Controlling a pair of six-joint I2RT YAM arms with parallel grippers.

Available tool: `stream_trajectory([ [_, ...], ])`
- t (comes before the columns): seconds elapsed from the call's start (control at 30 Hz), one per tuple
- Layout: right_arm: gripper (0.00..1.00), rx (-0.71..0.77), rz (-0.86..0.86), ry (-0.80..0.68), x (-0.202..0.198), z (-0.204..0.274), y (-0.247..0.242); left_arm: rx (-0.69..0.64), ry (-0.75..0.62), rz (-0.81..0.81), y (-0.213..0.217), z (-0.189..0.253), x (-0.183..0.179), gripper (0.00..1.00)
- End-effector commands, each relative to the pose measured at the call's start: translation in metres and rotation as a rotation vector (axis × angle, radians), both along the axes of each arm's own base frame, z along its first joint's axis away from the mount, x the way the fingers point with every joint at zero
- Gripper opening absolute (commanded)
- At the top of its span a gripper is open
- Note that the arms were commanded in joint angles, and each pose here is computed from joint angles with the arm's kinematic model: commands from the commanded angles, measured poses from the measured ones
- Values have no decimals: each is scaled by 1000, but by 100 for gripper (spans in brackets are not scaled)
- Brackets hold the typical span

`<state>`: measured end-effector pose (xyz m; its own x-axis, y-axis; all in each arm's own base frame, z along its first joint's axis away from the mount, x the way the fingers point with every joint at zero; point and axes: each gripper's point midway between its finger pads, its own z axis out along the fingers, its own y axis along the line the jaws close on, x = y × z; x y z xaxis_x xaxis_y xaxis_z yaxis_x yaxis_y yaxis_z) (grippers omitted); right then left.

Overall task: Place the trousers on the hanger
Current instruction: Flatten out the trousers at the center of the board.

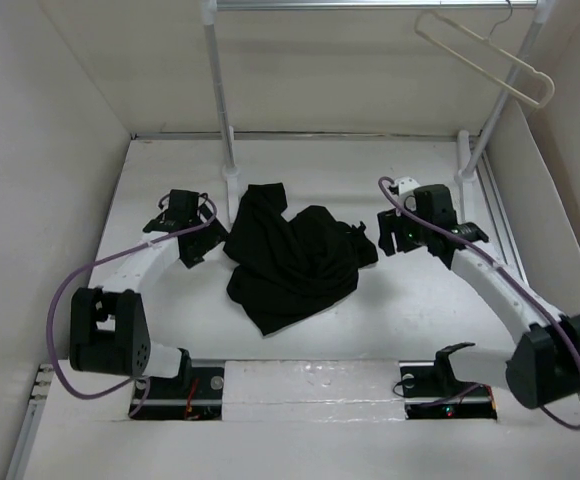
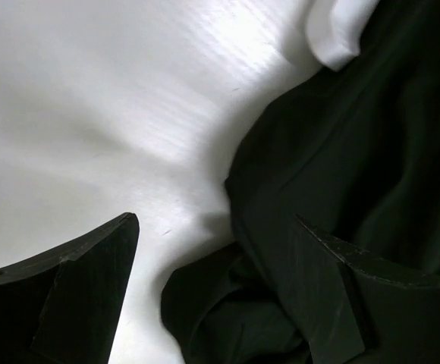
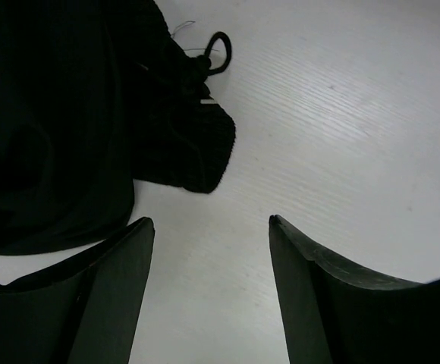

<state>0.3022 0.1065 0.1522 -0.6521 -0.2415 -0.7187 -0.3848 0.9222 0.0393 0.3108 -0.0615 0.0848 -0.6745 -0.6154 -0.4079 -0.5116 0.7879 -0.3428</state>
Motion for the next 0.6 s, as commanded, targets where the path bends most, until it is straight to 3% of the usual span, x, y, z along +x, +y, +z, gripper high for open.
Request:
stream_trajectory([
  [0.0,68,137,110,-101,32,9,35,-83,-123,-68,-21,12,33,74],
  [0.13,68,175,152,-23,48,-39,53,-121,-97,-129,-36,-5,42,75],
  [0.33,69,197,177,47,61,-73,64,-115,-45,-167,-50,-33,51,73],
  [0.37,61,199,180,60,62,-80,66,-123,-38,-167,-52,-40,54,71],
  [0.4,26,207,184,56,64,-77,68,-126,-35,-171,-54,-43,60,58],
  [0.43,26,207,184,60,63,-78,68,-124,-35,-170,-54,-43,60,49],
  [0.47,14,204,183,58,64,-76,67,-124,-24,-175,-55,-48,62,35],
  [0.5,1,200,178,28,65,-65,66,-119,-44,-191,-56,-43,69,17],
  [0.53,0,193,169,23,62,-58,63,-128,-48,-207,-59,-39,72,0],
  [0.57,0,182,159,4,61,-48,59,-120,-34,-202,-58,-34,71,0],
])
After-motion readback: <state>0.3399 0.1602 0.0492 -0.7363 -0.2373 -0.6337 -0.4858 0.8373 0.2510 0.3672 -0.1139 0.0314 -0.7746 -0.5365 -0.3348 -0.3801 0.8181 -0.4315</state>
